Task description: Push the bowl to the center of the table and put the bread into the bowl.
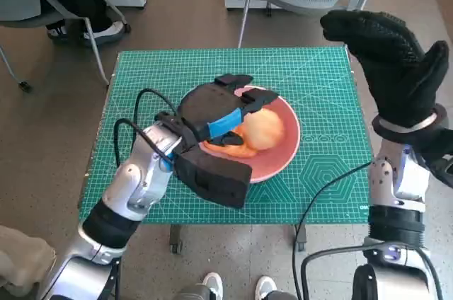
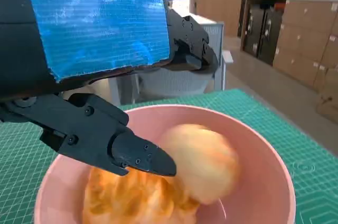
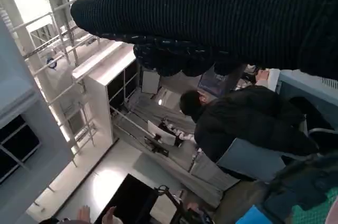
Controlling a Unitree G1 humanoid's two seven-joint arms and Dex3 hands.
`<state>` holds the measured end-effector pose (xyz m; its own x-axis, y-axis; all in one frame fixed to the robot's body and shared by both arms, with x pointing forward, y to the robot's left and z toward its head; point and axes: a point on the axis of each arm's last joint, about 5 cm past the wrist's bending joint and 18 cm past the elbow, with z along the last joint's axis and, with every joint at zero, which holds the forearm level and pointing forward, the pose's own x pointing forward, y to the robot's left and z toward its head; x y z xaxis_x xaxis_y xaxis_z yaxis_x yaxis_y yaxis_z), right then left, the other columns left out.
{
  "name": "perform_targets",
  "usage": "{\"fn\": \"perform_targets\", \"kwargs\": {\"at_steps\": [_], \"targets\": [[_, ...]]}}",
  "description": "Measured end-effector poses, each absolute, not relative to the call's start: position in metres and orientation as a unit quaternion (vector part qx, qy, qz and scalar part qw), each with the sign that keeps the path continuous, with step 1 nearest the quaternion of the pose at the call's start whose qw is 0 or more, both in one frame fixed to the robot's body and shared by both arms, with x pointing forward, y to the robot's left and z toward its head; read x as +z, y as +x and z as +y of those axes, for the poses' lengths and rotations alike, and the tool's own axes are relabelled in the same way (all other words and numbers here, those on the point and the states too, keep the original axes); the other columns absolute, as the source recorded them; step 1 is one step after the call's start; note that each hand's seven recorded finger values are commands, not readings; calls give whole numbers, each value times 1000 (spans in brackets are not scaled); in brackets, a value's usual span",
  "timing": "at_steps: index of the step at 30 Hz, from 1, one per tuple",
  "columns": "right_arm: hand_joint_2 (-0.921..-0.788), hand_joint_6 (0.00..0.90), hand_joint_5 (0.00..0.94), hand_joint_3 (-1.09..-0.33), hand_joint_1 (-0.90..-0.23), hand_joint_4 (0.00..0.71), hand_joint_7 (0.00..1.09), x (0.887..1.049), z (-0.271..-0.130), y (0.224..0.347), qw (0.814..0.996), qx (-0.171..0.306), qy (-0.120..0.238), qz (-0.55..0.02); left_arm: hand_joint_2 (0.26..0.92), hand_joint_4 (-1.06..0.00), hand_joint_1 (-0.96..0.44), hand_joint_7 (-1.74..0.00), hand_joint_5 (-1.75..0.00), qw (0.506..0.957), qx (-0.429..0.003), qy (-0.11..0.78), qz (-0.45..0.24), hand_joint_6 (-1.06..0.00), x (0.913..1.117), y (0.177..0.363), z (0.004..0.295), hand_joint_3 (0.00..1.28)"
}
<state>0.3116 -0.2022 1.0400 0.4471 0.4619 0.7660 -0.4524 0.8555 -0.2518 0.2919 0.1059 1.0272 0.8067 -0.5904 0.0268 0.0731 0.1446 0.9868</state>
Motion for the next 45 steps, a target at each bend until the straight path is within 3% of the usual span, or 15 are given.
{"fn": "perform_targets", "kwargs": {"at_steps": [13,21,34,39,45], "targets": [[-921,424,2,-819,-722,356,4,1039,-202,312,852,268,-4,-450,921,-122,-534,-42,0,742,-225,590,-227,-215,1027,292,112,78],[-921,422,1,-814,-721,356,3,1039,-203,312,852,268,-4,-450,921,-130,-583,-49,-5,780,-213,530,-255,-233,1036,294,129,125],[-921,385,0,-804,-716,315,0,1042,-202,311,847,263,-9,-462,921,-182,-601,-52,-14,880,-211,266,-331,-256,1051,297,169,296],[-921,373,0,-803,-716,305,0,1045,-200,312,842,259,-21,-472,921,-195,-619,-50,-15,900,-190,146,-366,-253,1049,297,181,342],[-921,364,0,-803,-716,299,0,1049,-198,313,838,256,-32,-482,921,-201,-620,-49,-14,909,-170,94,-369,-247,1041,296,185,385]]}}
